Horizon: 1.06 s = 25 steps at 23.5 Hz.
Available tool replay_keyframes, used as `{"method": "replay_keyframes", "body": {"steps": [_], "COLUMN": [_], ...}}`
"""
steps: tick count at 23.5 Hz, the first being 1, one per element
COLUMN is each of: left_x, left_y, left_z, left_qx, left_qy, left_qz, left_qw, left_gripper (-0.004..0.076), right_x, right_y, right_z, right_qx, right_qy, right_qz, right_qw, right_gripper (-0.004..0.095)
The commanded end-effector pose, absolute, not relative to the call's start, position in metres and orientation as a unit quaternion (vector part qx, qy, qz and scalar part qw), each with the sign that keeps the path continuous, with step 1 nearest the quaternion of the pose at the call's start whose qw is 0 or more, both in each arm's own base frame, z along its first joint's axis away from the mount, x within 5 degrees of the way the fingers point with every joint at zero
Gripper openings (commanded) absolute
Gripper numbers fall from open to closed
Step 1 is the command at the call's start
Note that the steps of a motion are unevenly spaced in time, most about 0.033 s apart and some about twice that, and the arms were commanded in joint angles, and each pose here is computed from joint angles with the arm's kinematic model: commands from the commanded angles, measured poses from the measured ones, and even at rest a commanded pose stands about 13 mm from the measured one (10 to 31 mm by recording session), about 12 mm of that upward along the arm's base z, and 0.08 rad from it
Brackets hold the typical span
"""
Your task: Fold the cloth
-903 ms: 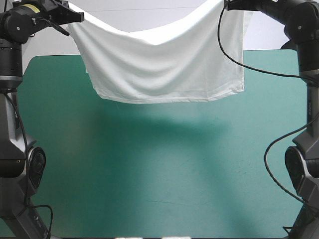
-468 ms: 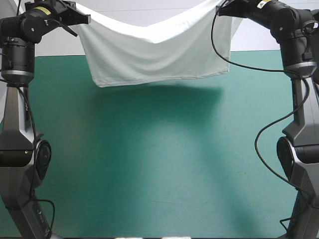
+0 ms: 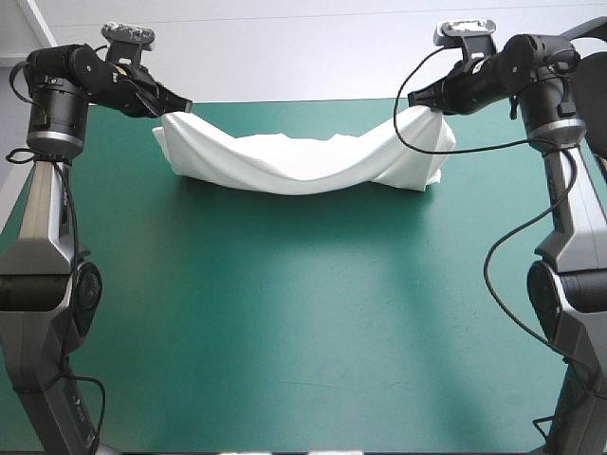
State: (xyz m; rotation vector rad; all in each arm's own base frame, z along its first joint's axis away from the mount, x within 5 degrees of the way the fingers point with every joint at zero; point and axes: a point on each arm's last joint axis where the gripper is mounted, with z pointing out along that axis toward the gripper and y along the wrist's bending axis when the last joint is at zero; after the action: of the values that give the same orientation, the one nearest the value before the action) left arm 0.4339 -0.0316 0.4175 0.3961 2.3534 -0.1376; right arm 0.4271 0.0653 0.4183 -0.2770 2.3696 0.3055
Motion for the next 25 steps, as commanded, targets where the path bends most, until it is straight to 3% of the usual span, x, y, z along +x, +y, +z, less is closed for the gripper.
{"method": "replay_keyframes", "body": {"steps": [1,4,7,15,21,25], "left_x": [0.399,0.380,0.329,0.239,0.227,0.229], "left_y": [-0.032,-0.028,-0.024,-0.019,-0.018,-0.018], "left_z": [0.426,0.396,0.346,0.280,0.259,0.259], "left_qx": [0.153,0.152,0.155,0.149,0.146,0.147], "left_qy": [0.928,0.950,0.972,0.986,0.987,0.987], "left_qz": [-0.058,-0.049,-0.045,-0.052,-0.051,-0.046], "left_qw": [0.336,0.269,0.169,0.059,0.040,0.048], "left_gripper": [0.0019,0.0019,0.0019,0.0019,0.0020,0.0048], "right_x": [0.395,0.376,0.339,0.270,0.253,0.253], "right_y": [0.061,0.059,0.055,0.048,0.049,0.051], "right_z": [0.434,0.407,0.361,0.296,0.270,0.267], "right_qx": [-0.109,-0.121,-0.122,-0.128,-0.135,-0.142], "right_qy": [0.915,0.935,0.960,0.980,0.981,0.978], "right_qz": [0.115,0.108,0.106,0.108,0.121,0.132], "right_qw": [0.372,0.317,0.228,0.108,0.071,0.078], "right_gripper": [-0.0017,-0.0017,-0.0017,-0.0017,-0.0015,0.0053]}}
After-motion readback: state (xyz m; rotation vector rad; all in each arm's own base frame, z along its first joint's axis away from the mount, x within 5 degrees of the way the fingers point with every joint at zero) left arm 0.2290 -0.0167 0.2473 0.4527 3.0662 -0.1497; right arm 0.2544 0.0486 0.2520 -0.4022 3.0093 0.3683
